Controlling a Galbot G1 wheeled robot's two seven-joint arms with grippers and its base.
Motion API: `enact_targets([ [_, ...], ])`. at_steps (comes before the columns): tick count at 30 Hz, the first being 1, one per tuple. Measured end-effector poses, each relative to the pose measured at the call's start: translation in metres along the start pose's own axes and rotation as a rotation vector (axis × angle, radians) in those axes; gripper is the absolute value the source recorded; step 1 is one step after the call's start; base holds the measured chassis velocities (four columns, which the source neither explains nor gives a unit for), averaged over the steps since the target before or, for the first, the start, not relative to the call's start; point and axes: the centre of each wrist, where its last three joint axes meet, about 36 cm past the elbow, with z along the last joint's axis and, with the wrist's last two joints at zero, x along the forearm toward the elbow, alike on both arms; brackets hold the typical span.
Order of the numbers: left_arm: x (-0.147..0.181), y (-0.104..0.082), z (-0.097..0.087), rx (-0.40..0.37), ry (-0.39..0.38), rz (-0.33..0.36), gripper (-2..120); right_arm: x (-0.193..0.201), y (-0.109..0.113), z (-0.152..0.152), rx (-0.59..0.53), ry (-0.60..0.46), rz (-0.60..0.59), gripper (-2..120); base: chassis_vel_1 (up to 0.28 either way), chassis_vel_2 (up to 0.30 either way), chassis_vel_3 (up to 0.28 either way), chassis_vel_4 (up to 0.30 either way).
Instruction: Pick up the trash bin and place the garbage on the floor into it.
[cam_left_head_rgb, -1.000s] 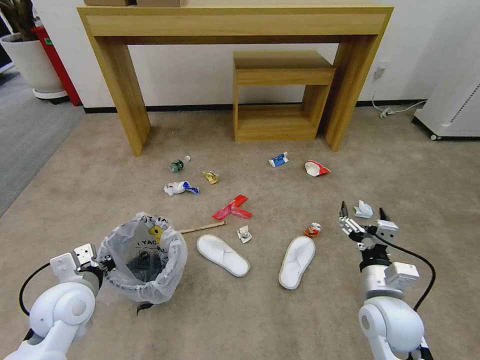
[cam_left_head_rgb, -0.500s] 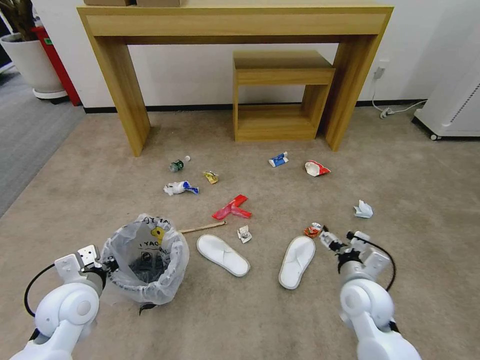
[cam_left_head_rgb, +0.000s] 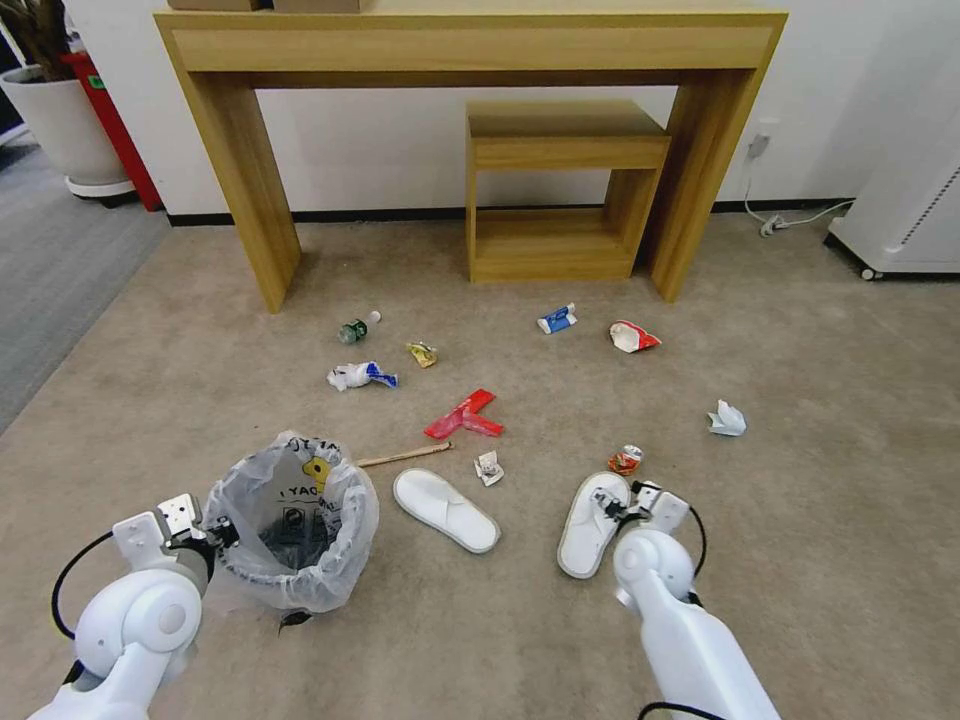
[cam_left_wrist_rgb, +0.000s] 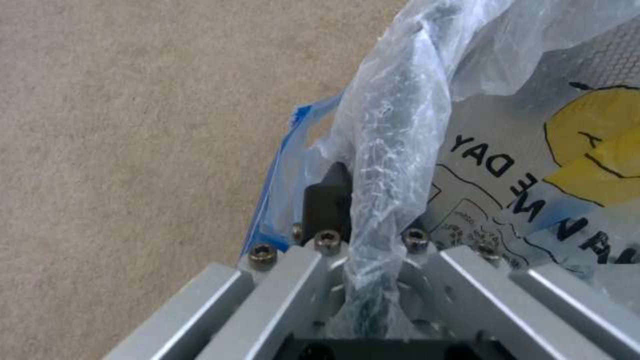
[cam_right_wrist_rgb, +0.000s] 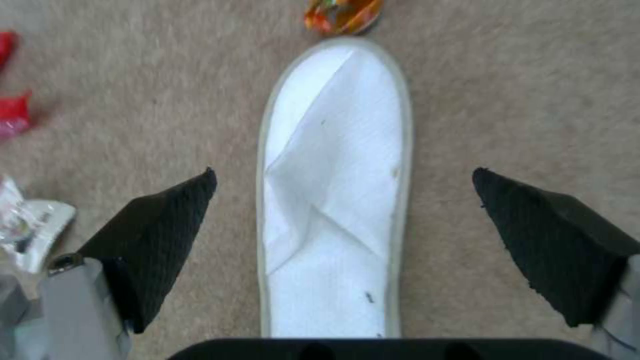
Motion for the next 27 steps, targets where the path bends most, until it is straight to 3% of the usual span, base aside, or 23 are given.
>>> enact_targets([
  [11,0.003,0.002,0.0,0.004,-0.011,-0.003,0,-0.042,0.023,0.007,0.06,0.029,0.015,96,0.0,0.0,0.0,0.0],
  [16,0.005,0.001,0.0,0.005,-0.014,-0.001,0,-0.062,0.029,0.015,0.092,0.033,0.03,86,0.0,0.0,0.0,0.0],
  [20,0.005,0.001,0.0,0.006,-0.015,0.0,0,-0.069,0.033,0.018,0.102,0.034,0.031,86,0.0,0.0,0.0,0.0],
  [27,0.003,0.001,0.0,0.008,-0.017,-0.002,0,-0.076,0.035,0.023,0.11,0.026,0.034,61,0.0,0.0,0.0,0.0],
])
